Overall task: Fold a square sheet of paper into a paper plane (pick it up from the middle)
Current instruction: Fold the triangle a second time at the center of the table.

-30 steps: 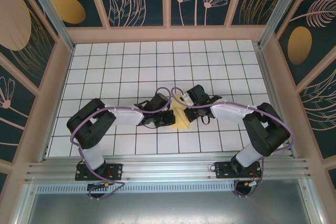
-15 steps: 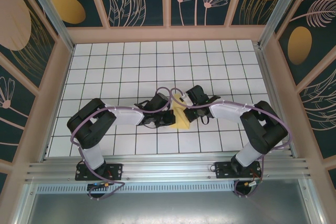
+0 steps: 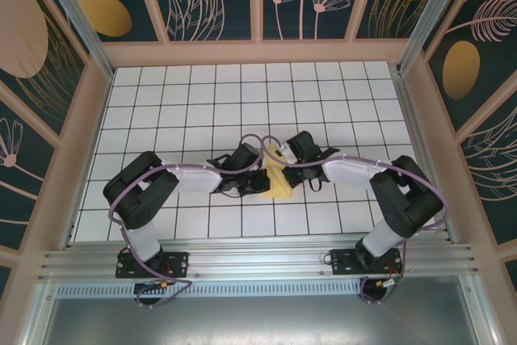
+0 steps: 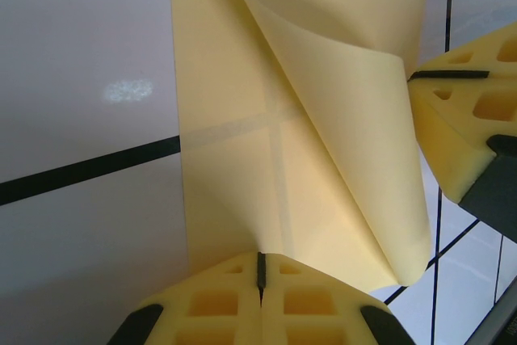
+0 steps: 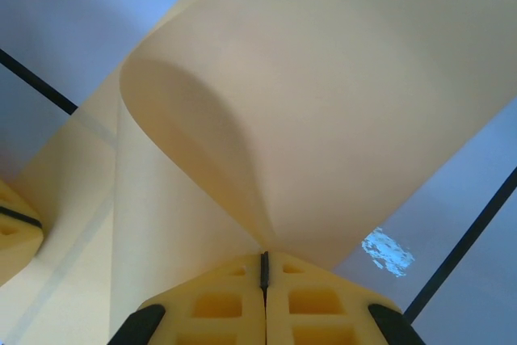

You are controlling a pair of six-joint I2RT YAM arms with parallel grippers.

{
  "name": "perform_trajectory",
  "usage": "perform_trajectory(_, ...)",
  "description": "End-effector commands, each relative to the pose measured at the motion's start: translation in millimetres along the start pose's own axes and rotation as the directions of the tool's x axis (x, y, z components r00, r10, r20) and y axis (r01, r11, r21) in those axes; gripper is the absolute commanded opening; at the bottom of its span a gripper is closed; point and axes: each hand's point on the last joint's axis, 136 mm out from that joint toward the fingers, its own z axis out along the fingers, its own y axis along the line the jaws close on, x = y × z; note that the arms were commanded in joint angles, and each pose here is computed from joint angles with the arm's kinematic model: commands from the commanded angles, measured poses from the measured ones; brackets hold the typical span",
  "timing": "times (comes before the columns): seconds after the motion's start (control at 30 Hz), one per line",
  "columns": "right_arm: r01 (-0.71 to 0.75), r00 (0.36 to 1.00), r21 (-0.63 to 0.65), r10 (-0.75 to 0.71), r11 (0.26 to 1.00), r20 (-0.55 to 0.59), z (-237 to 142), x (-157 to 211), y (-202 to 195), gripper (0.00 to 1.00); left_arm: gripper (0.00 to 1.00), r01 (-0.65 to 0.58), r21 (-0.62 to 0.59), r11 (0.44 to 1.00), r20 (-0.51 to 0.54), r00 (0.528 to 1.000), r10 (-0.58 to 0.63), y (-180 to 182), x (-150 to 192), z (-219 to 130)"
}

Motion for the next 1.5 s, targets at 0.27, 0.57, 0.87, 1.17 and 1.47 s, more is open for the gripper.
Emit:
perform_trajectory(0.27, 0.01, 1.0, 0.023, -0.009, 1.0, -0.015, 2.9, 4.0, -6.0, 0.07, 0.0, -0.004, -0.086, 0.996, -0.038, 0.999, 0.0, 21.5, 11.0, 7.1)
perform_trajectory(0.57, 0.015, 0.999, 0.036, -0.014, 0.999, -0.029, 7.7, 8.1, -8.4, 0.07, 0.0, -0.006, -0.083, 0.997, -0.038, 0.999, 0.003, 20.0, 10.0, 7.2)
perform_trajectory(0.87, 0.014, 0.999, 0.026, -0.014, 1.0, -0.032, 6.9, 9.4, -6.5, 0.07, 0.03, -0.004, -0.054, 0.999, -0.023, 1.0, 0.003, 9.7, 5.0, 3.3)
perform_trajectory(1.17, 0.011, 1.0, -0.025, -0.011, 1.0, 0.012, -2.7, 2.0, 2.9, 0.07, 0.1, 0.017, 0.05, 0.999, 0.13, 0.991, -0.023, -33.3, -32.1, -23.9)
perform_trajectory(1.47, 0.01, 1.0, -0.017, -0.01, 1.0, 0.013, -3.3, 1.8, 1.5, 0.07, 0.12, 0.129, 0.225, 0.966, 0.233, 0.955, -0.182, -56.6, -56.3, -37.8)
